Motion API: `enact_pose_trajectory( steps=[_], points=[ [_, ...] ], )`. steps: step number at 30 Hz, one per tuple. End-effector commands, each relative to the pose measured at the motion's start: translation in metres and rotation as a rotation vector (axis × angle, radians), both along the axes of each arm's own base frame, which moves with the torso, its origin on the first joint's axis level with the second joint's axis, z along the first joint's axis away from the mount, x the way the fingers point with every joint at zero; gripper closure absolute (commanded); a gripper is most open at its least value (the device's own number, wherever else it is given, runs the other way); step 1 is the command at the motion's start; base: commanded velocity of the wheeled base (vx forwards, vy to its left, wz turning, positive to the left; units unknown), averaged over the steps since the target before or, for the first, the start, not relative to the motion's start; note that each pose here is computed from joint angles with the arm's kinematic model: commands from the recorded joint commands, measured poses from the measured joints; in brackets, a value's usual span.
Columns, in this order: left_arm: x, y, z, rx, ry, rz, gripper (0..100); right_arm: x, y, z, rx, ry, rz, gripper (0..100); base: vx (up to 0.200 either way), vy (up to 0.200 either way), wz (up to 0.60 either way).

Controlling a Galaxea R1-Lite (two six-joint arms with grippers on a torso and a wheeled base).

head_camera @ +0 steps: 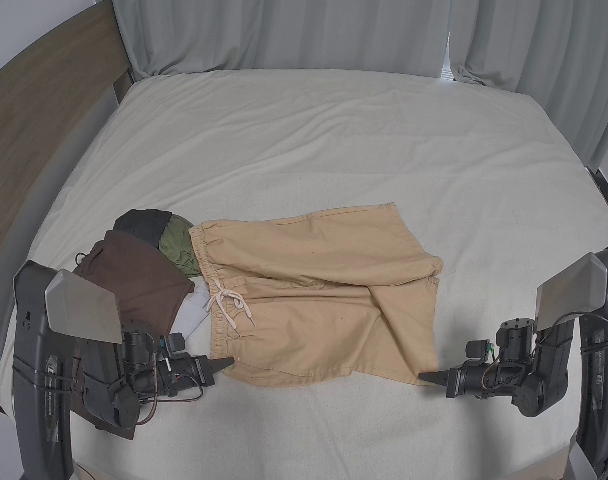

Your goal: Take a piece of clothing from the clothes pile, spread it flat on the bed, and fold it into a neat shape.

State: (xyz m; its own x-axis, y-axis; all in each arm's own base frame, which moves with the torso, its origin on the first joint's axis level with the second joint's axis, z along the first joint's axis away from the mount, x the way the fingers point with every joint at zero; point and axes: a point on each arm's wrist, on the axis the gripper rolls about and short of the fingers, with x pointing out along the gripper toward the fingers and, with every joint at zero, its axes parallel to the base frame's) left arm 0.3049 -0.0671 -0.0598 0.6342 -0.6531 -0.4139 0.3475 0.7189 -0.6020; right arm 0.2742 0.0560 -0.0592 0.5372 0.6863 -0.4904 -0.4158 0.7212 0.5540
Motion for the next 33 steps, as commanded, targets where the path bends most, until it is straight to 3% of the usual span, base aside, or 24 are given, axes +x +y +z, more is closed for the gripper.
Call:
enact_pose_trajectory(
  steps=[1,11,19,33],
  points=[
    [0.001,0.005,0.014,-0.012,-0.036,0.011,100,-0.004,-0.003,0.004,-0.001,0.002,-0.010,100,0.000,0.000,0.00],
    [-0.033,0.022,0.030,0.003,0.033,0.045,100,-0.025,-0.016,0.013,-0.010,0.025,-0.045,100,0.000,0.000,0.00],
    [-0.064,0.035,0.034,0.047,0.075,0.013,100,-0.030,-0.015,0.013,-0.015,0.037,-0.038,100,0.000,0.000,0.00],
    [-0.074,0.040,0.031,0.089,0.084,-0.004,100,-0.044,-0.019,0.012,-0.054,0.057,-0.014,100,0.000,0.000,0.00]
  ],
)
